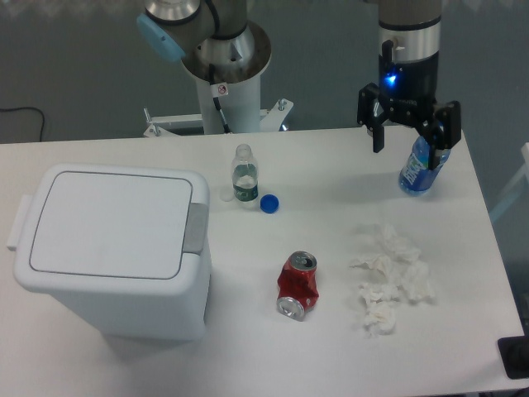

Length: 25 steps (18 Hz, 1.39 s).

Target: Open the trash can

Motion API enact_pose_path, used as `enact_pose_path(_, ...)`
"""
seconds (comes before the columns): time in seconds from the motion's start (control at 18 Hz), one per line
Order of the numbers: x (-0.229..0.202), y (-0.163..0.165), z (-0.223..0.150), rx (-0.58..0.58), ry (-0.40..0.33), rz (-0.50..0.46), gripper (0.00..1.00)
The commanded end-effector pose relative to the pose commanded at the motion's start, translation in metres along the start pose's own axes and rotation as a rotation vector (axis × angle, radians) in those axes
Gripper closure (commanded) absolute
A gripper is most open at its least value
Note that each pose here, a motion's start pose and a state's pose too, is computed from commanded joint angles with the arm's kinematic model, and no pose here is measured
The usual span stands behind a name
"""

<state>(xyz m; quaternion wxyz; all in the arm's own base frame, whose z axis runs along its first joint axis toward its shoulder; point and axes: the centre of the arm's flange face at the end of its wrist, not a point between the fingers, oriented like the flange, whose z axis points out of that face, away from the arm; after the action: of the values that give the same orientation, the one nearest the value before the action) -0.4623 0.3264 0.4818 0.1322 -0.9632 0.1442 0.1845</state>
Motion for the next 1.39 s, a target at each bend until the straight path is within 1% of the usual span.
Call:
enact_pose_path(0.17, 0.001, -0.001, 0.000, -0.001, 0.003, -0.002, 0.00)
enact_pose_path(0.28, 0.004, -0.010, 0.001, 0.005, 0.007, 0.007, 0.00)
enact_pose_path(0.39, 0.003, -0.012, 0.002, 0.011, 0.006, -0.031, 0.00)
enact_pose_path(0.5, 0.005, -0.024, 0.006, 0.020, 0.014, -0.028, 0.00)
enact_pose_path(0.61, 0.006, -0.027, 0.006, 0.022, 0.014, -0.026, 0.00)
enact_pose_path(0.72, 0.003, -0.033, 0.001, 0.028, 0.005, -0.044, 0.00)
enact_pose_path(0.78, 0.002, -0.041, 0.000, 0.035, 0.003, -0.062, 0.00)
enact_pose_path(0.94, -0.002, -0.067, -0.003, 0.057, -0.002, -0.184, 0.00)
enact_pose_path(1.17, -0.004, -0.104, -0.008, 0.092, -0.001, -0.304, 0.00)
enact_pose_path(1.28, -0.006, -0.114, -0.009, 0.111, 0.002, -0.349, 0.00)
enact_pose_path(1.39, -0.006, -0.124, -0.014, 0.160, 0.018, -0.398, 0.00)
